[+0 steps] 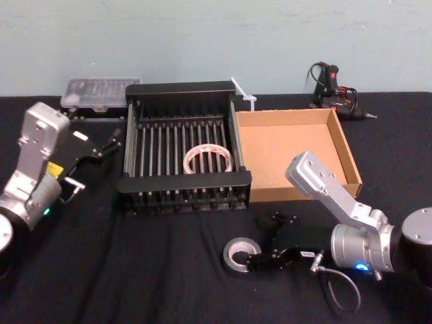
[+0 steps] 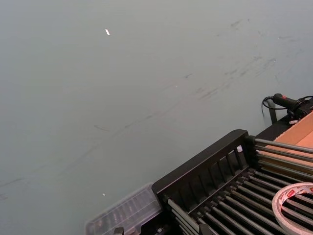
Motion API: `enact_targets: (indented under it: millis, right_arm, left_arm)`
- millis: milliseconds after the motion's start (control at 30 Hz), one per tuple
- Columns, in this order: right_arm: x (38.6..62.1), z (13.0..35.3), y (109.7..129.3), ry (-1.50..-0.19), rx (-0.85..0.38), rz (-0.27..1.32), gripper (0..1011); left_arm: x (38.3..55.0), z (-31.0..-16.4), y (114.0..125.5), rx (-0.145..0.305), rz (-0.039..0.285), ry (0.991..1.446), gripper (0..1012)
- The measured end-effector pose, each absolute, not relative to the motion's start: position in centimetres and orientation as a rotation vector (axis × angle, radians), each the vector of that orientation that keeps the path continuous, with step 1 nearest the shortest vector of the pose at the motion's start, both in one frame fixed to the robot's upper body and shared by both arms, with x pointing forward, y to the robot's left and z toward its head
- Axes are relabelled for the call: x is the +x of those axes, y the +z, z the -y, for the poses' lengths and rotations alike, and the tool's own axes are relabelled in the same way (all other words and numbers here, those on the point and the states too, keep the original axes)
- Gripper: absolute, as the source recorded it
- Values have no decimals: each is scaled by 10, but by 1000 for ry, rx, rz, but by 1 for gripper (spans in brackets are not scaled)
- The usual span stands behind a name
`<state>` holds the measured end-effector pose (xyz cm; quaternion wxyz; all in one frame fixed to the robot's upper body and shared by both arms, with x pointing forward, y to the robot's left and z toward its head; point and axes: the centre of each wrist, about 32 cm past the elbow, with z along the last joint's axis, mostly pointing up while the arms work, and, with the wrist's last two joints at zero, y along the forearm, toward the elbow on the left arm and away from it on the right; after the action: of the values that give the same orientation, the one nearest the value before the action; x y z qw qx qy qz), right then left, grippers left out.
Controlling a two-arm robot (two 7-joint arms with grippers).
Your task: Pick up the white tape and place it into the black box , Pick up the silver tape and place it into the brown box.
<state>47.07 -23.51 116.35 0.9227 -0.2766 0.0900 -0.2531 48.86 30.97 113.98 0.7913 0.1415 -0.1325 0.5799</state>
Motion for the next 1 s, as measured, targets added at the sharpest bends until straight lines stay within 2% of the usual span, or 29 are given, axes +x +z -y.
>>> enact_targets:
  millis: [467, 633, 700, 767, 800, 833, 867, 1000]
  right_arm:
    - [470, 235, 1164, -519, -568, -184, 1002]
    - [470, 235, 1164, -520, -567, -184, 941]
    - [470, 235, 1164, -520, -567, -184, 865]
    - [470, 235, 1164, -520, -567, -184, 850]
    - [470, 235, 1164, -521, -567, -184, 760]
    - [470, 235, 1164, -521, -567, -184, 760]
    - [470, 235, 1164, -521, -567, -183, 705]
    - [470, 235, 1164, -521, -566, -183, 591]
  left_arm:
    - [489, -310, 1140, 304, 285, 1248, 1001]
    - [489, -310, 1140, 304, 285, 1248, 1001]
    - [489, -310, 1140, 304, 285, 1248, 1001]
    - [489, -310, 1140, 305, 285, 1248, 1001]
    - [489, -310, 1140, 304, 285, 1248, 1001]
    - [489, -310, 1140, 305, 285, 1248, 1001]
    - [489, -310, 1140, 305, 285, 1248, 1001]
    - [489, -310, 1140, 304, 285, 1248, 1001]
